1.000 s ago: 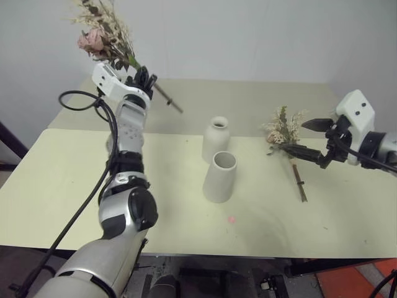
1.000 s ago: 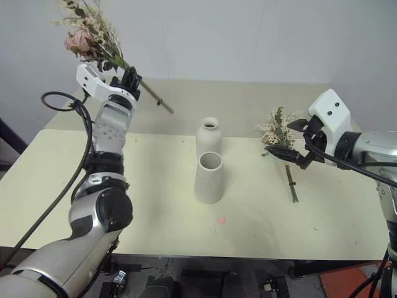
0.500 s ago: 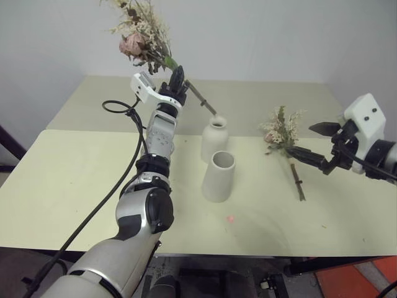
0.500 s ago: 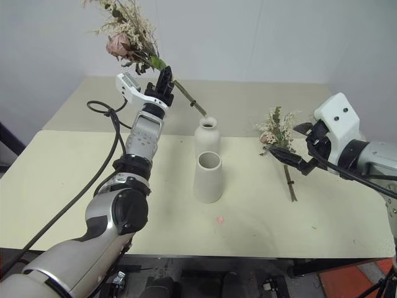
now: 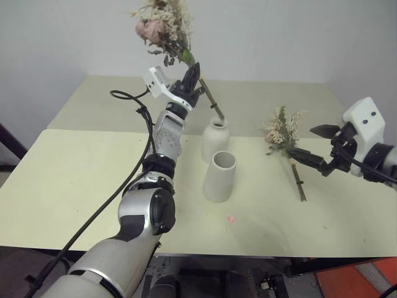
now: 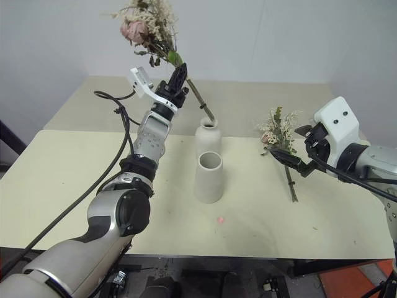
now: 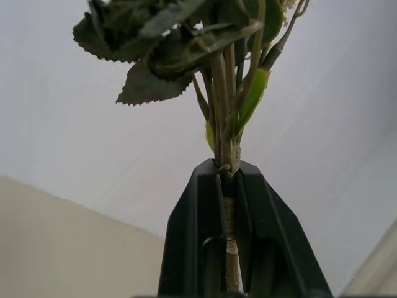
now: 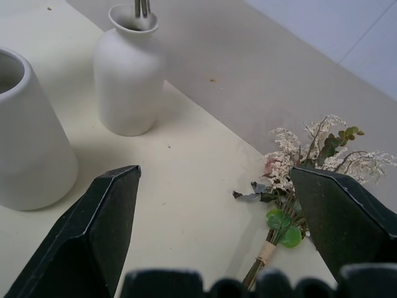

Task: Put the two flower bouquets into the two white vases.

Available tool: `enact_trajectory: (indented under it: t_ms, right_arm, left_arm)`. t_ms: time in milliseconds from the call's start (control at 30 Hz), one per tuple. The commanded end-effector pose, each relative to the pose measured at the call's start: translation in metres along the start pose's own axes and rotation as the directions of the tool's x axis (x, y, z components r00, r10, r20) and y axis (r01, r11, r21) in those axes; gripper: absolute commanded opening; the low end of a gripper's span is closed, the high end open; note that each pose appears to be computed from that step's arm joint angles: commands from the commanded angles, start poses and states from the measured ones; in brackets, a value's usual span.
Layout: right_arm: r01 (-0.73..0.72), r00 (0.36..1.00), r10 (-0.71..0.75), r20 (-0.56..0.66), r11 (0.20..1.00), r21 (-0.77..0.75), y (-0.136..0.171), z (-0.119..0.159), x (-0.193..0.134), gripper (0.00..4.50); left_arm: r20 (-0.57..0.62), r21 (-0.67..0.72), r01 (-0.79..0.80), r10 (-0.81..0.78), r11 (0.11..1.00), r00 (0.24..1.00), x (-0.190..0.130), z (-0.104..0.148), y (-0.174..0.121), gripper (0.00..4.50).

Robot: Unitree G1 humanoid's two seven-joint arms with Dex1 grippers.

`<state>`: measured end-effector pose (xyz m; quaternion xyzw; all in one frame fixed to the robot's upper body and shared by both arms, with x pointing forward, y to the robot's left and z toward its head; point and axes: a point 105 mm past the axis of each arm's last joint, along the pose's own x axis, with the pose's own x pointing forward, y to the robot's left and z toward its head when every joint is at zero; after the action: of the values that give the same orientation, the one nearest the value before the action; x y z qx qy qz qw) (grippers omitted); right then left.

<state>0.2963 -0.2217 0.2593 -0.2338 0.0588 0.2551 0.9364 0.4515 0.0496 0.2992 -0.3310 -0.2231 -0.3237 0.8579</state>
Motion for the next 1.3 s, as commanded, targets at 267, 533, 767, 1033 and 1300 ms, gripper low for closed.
enact_trajectory:
  t_ms: [267, 533, 767, 1033, 1300]
  right_arm:
    - [0.049, 0.998, -0.048, 0.033, 0.999, -0.013, -0.003, 0.007, -0.008, 4.50]
    - [0.059, 0.998, -0.059, 0.030, 0.998, 0.000, -0.004, 0.004, -0.009, 4.50]
    - [0.065, 0.998, -0.065, 0.025, 0.998, 0.007, -0.004, 0.001, -0.009, 4.50]
    - [0.071, 0.997, -0.072, 0.020, 0.997, 0.010, -0.005, -0.001, -0.009, 4.50]
    - [0.071, 0.997, -0.072, 0.015, 0.997, 0.011, -0.006, -0.002, -0.008, 4.50]
  left_arm:
    - [-0.047, 0.190, 0.131, -0.124, 0.973, 0.991, 0.003, -0.005, -0.020, 0.01]
    - [-0.169, 0.294, 0.199, -0.154, 0.935, 0.974, -0.005, -0.024, -0.019, 0.01]
    - [-0.231, 0.308, 0.252, -0.184, 0.918, 0.955, -0.013, -0.038, -0.020, 0.01]
    - [-0.315, 0.354, 0.281, -0.169, 0.892, 0.934, -0.023, -0.056, -0.015, 0.01]
    - [-0.357, 0.396, 0.336, -0.194, 0.855, 0.914, -0.027, -0.052, -0.014, 2.81]
